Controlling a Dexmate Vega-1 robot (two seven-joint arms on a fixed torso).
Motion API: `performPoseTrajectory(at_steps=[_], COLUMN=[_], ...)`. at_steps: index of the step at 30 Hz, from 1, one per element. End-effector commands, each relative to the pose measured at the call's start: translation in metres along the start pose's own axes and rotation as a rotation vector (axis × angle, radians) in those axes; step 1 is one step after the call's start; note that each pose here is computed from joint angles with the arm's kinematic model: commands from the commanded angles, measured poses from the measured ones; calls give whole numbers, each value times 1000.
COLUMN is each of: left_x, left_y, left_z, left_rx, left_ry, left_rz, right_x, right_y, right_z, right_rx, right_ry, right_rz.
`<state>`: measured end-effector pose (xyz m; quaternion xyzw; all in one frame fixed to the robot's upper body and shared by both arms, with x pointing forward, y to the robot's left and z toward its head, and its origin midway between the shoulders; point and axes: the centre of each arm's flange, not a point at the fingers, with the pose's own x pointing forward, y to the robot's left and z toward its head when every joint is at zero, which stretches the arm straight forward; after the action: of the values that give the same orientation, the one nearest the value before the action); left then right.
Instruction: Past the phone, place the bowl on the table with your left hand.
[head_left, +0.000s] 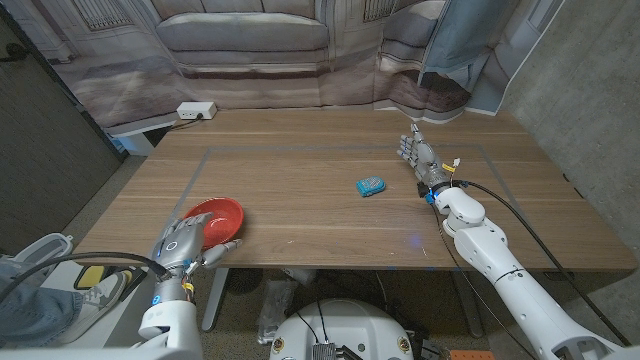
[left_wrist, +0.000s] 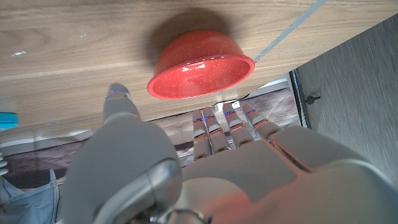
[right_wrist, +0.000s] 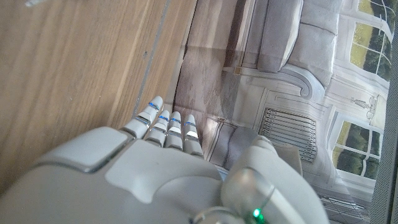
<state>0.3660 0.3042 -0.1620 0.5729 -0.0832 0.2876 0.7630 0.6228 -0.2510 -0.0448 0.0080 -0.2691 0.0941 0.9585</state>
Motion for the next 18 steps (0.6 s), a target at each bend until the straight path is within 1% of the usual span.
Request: performPoseTrajectory(at_steps=[1,5,11,13,18], left_x=[4,5,10,12,17], left_y=[-8,-9,-9,-10,-13], left_z=[-1,0,2,4,8], left_rx=[13,18,31,31,30], left_ry=[16,27,17,23,9], left_rz=[-3,-8,-5,1,-4], right_x=[3,5,7,7,7], right_y=[-1,-1,-1,-1,-2], right_z=[-3,-4,-5,-5,-5], right_rx=[13,21,20,19,25], right_ry=[0,0,-1,-3,-4], right_rz=[-1,-5,-1,1,-3])
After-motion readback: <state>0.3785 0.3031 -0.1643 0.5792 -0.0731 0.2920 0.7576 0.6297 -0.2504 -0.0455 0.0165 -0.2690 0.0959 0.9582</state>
